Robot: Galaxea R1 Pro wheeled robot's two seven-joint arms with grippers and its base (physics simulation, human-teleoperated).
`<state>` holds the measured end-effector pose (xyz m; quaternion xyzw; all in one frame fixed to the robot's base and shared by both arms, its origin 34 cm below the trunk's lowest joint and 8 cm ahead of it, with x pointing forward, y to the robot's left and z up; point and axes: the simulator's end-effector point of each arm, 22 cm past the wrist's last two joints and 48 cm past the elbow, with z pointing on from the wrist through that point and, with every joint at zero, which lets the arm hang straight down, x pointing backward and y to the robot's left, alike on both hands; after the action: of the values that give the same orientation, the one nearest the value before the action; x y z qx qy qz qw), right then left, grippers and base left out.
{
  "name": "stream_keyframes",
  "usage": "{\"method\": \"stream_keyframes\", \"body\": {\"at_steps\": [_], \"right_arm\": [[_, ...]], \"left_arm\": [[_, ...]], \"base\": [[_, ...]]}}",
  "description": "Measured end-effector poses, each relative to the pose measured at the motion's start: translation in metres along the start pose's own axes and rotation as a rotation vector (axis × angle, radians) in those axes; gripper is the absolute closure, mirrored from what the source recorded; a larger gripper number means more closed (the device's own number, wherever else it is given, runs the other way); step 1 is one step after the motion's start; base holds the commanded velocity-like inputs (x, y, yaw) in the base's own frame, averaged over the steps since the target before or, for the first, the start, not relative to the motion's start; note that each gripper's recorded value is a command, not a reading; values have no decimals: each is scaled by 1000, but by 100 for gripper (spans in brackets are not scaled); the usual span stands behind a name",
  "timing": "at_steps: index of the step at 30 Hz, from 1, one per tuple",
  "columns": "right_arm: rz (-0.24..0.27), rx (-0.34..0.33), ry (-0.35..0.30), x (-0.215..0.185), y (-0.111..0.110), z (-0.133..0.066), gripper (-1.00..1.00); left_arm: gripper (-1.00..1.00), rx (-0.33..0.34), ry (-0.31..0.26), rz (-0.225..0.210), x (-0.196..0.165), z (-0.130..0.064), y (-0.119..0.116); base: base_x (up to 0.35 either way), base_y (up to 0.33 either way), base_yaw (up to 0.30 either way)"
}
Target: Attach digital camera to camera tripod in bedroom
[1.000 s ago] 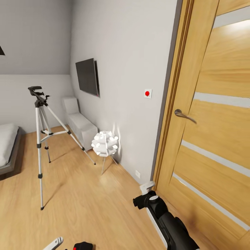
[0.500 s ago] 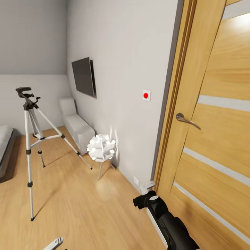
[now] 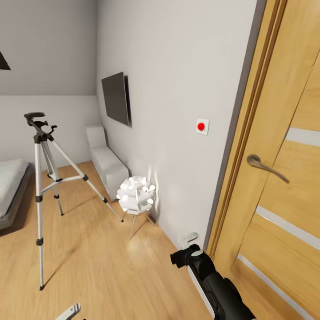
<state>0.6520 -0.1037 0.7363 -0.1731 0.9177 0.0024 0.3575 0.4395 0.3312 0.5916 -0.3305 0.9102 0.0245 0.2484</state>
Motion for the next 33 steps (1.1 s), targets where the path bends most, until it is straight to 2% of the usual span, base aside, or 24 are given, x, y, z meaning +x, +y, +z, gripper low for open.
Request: {"method": "stream_keyframes", "body": {"at_steps": [12,33], "right_arm": [[0,-1,0,0,1,0,-100],[0,-1,0,0,1,0,-100]], "left_arm": [[-100,-1,0,-1,0,0,0],[-100,0,0,-2,0,0,0]], "base": [[157,-188,269],[11,-17,279]]}}
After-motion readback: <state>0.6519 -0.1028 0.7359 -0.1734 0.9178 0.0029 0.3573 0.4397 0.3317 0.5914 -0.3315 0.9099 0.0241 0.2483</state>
